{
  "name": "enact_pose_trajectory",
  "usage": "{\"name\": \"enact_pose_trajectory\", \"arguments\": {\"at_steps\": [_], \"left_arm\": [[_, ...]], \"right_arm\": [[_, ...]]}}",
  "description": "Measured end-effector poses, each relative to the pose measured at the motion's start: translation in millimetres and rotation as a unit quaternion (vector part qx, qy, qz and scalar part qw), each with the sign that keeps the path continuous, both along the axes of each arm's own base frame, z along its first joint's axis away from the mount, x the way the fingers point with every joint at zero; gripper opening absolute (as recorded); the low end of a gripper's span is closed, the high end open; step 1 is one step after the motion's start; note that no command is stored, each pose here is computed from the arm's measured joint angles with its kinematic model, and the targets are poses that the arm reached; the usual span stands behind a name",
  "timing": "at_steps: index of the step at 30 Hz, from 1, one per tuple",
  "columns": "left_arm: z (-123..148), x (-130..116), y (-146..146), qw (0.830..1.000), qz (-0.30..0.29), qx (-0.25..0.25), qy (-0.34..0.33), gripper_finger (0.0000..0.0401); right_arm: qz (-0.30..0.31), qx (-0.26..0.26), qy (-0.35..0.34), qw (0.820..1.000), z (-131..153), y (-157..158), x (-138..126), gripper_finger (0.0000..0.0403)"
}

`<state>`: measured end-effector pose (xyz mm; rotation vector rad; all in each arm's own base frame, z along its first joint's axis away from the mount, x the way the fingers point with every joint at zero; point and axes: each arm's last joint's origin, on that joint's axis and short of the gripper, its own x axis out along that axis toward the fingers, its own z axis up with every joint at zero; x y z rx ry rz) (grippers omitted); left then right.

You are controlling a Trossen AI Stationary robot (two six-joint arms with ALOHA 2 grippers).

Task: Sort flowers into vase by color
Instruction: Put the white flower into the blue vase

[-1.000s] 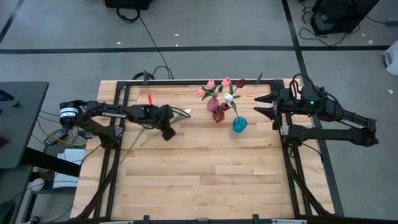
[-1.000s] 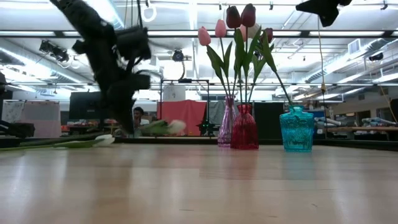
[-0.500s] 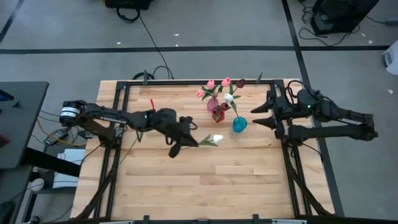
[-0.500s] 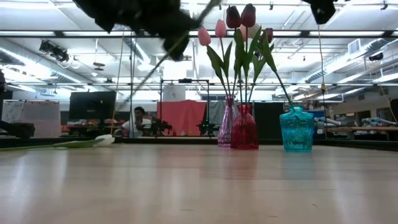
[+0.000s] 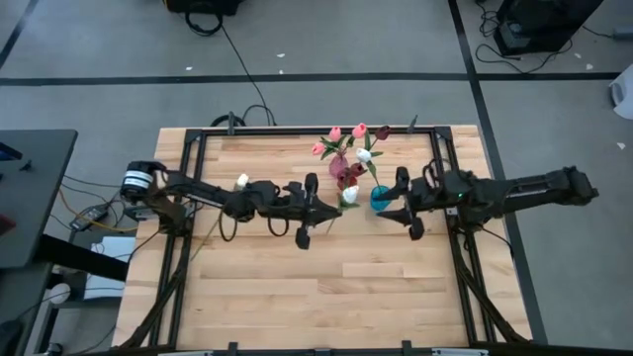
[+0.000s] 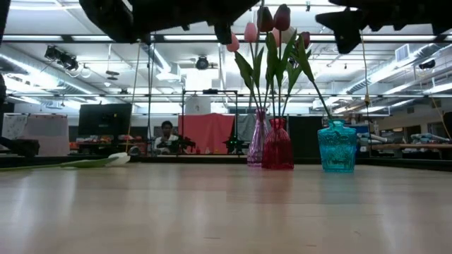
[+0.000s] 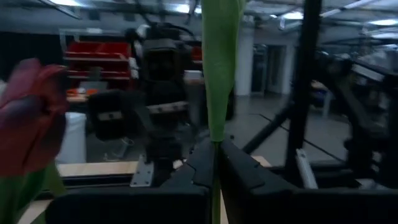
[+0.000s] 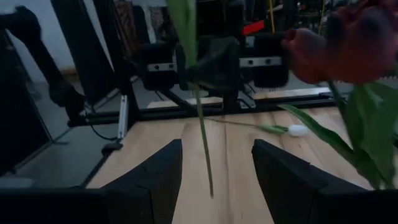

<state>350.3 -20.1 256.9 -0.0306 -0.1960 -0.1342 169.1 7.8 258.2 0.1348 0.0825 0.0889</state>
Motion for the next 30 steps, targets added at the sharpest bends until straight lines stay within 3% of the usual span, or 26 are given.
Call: {"name": "enact_pose_trajectory", "arguments": {"at_steps": [13,20,25,30], "left_arm": [[7,53,-6,1.0,0.002,-0.011,0.02,0.0021],[7,61,-6,0.999,0.013,0.015,0.041,0.0021],[4,63,-6,0.998,0.012,0.016,0.053,0.0021],[-1,63,-5,0.997,0.014,0.017,0.075,0.0045]], "right_arm": [[-0.023,-0.07,0.022,0.997,-26,23,40,0.02],[-0.035,-0.089,-0.007,0.995,-25,28,46,0.0168],[-0.04,-0.09,-0.011,0.995,-24,29,46,0.0123],[-0.039,-0.087,-0.003,0.995,-26,29,46,0.0028]]}}
